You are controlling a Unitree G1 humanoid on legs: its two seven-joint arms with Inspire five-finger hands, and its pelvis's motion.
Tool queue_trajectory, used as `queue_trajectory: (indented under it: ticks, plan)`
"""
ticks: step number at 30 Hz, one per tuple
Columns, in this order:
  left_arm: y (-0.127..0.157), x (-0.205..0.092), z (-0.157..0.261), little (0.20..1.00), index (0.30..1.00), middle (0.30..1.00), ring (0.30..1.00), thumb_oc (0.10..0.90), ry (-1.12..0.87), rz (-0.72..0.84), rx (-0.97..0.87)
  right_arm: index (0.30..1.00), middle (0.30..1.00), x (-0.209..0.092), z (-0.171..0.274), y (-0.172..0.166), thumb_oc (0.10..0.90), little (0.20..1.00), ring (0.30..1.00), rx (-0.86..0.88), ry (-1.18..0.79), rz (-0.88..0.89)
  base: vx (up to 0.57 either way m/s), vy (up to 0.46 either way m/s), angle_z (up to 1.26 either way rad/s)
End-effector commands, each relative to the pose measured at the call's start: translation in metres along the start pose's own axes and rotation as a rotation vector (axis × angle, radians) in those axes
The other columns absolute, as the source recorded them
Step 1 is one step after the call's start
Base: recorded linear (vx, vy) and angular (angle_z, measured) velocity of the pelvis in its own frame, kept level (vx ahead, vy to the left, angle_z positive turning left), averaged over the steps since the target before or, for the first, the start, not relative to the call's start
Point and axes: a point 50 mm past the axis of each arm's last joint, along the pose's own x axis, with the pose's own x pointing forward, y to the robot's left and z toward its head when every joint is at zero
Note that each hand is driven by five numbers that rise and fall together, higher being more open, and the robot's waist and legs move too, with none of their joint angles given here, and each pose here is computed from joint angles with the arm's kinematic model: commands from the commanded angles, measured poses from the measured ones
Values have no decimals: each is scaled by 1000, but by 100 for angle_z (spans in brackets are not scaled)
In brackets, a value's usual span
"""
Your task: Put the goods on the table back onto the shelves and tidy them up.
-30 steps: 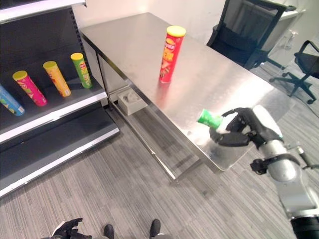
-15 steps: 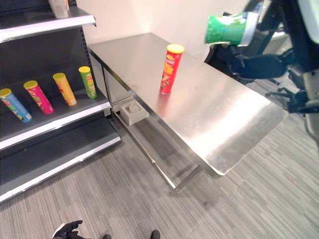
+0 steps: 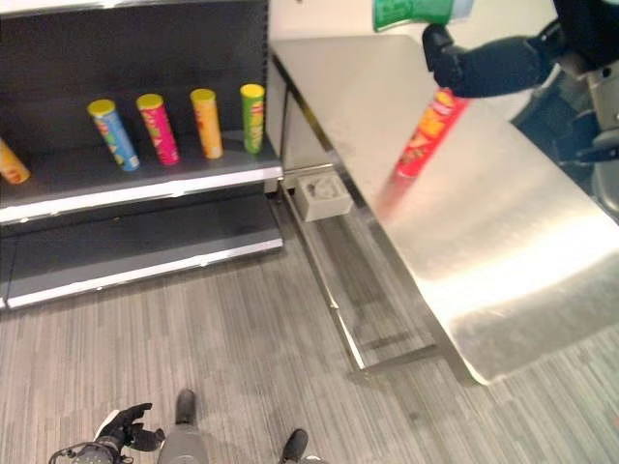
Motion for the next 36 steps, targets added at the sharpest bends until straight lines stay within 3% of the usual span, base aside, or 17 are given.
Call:
queue_trajectory:
  ticks: [1,6,14,29,36]
  plan:
    - [14,1,16,900,900,900,900,800,-85,18,101,300,300,10,-10,-42,400,300,300,-57,62,-235,260,521,-8]
    - [28,1,13,900,900,900,900,800,-65,54,139,300,300,4,-13,-28,400,300,300,-64,109,-214,178,504,21]
    - [43,-1,14,900,900,900,900,800,-66,86,136,300,300,4,-9,-24,400,300,300,-42,93,-185,93,174,15]
    - [14,1,12,900,900,900,900,800,-56,31,54,300,300,26,2,-40,400,300,300,-33,-3,-201,162,-70,17]
    - [17,0,10,900,900,900,900,800,-49,43,29,300,300,35,14,-48,400,300,300,-35,-72,-209,106,-127,32]
